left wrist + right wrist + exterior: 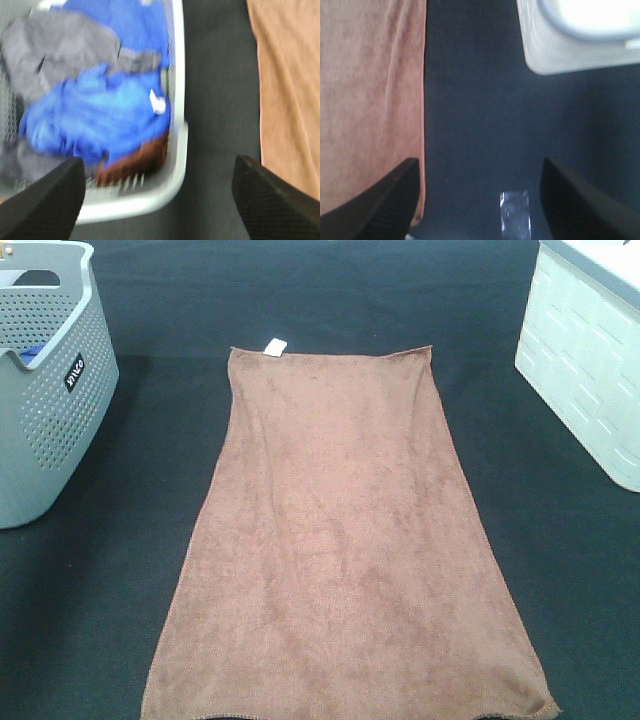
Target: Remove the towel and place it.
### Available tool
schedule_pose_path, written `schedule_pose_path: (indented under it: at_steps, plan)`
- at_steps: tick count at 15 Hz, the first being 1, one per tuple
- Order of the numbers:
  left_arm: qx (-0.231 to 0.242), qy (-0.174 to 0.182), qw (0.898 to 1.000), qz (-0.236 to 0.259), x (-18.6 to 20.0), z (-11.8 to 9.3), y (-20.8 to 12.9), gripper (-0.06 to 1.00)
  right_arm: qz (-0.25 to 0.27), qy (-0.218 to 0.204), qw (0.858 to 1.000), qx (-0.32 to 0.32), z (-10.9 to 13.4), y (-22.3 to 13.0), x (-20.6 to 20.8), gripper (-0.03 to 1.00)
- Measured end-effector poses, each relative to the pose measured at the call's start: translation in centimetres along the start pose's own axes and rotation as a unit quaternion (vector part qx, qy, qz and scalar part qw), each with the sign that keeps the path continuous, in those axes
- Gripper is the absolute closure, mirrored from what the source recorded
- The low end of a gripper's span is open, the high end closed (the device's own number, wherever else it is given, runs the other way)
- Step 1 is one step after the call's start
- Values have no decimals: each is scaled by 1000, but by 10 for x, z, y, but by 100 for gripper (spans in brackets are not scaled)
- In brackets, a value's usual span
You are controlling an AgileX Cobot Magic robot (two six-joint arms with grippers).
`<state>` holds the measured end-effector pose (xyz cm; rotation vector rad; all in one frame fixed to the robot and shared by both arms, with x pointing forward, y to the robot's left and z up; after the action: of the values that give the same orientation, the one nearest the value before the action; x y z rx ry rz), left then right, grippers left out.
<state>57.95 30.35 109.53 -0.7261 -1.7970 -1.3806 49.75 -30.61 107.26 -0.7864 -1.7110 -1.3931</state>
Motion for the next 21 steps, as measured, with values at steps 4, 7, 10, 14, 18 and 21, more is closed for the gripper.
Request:
schedule_pose_path:
  at_steps: [4,7,10,14,18,21]
  plan:
    - [3,-9,999,-51,48,23,-78,18,-52,-13,998,-11,21,-75,30,30]
    - [0,-13,996,-93,63,39,-132,18,-107,-27,994,-9,33,-118,36,30]
    - [0,-23,991,-134,73,52,-178,18,-160,-42,986,-4,38,-140,33,30]
    - [0,-43,977,-210,86,62,-218,18,-173,-46,984,9,45,-166,10,30]
    - [2,-63,965,-255,89,68,-249,18,-275,-73,958,31,49,-168,38,30]
    - [-7,-86,967,-240,76,58,-255,18,-278,-74,957,34,51,-175,35,30]
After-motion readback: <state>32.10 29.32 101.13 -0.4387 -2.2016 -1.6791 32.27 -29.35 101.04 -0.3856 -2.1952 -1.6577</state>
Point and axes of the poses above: a point on each arm's last joint axis where the gripper is mounted, x pointing back along that axis away from the gripper, z along the wrist's bending axis when the last joint is at zero, y = z × x, the point moved 10 cm from there along -x, pointing out along that axis toward the gripper, and after that the axes turned 12 degrees about x, right-handed, at the moved point
